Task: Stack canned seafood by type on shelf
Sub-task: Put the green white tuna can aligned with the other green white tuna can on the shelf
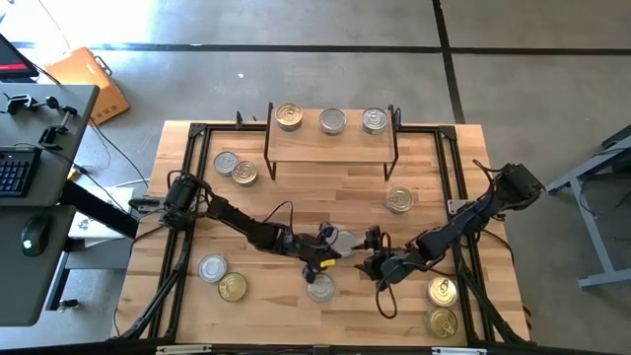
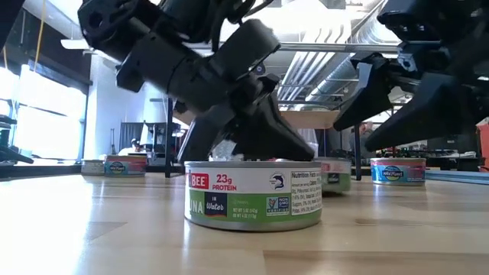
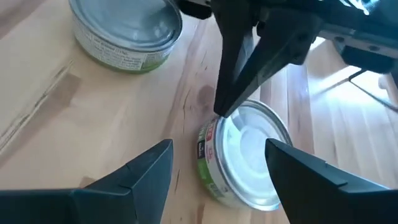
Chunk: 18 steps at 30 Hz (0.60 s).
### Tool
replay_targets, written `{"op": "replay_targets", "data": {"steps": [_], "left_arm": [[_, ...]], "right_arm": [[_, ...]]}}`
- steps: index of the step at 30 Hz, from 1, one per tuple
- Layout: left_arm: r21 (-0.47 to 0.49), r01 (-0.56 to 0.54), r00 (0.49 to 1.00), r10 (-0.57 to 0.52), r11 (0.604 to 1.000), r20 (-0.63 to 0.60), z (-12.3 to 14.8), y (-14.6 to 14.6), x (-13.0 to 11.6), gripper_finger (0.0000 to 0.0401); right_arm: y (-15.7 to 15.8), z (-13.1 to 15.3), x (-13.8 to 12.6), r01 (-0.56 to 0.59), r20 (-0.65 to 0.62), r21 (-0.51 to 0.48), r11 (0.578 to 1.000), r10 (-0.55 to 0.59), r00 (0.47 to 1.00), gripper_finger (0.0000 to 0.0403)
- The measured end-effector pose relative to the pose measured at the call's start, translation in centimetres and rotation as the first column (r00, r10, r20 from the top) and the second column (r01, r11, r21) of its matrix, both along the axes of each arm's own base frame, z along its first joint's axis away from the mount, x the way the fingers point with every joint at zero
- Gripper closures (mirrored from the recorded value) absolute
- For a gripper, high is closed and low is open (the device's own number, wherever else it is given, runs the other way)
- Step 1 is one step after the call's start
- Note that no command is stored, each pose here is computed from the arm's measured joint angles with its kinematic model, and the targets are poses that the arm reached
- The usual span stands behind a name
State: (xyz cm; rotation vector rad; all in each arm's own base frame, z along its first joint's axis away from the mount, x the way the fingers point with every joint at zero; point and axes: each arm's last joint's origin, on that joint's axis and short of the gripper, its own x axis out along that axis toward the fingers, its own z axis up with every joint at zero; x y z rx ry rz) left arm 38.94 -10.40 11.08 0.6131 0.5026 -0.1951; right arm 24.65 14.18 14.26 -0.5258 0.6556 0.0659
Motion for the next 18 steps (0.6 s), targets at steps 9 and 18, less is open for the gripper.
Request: {"op": "replay_targets", "data": {"steps": [9,18], "left_arm": [[-0.021,-0.038,0.999,0.037,0.999,-0.009,1.3,-0.5,1.1,0.0401],[-0.076,-0.064,0.998,0.065,0.995,0.002,2.2,-0.5,1.0,0.0401]], "right_arm": [[0.2,-2.1,0.3,-0.081,-0.07,-0.157,0.984,0.071,0.995,0.0155],[0.0,-3.8,0.7,-0.027,-0.059,-0.337,0.941,0.008,0.998,0.0155]]}}
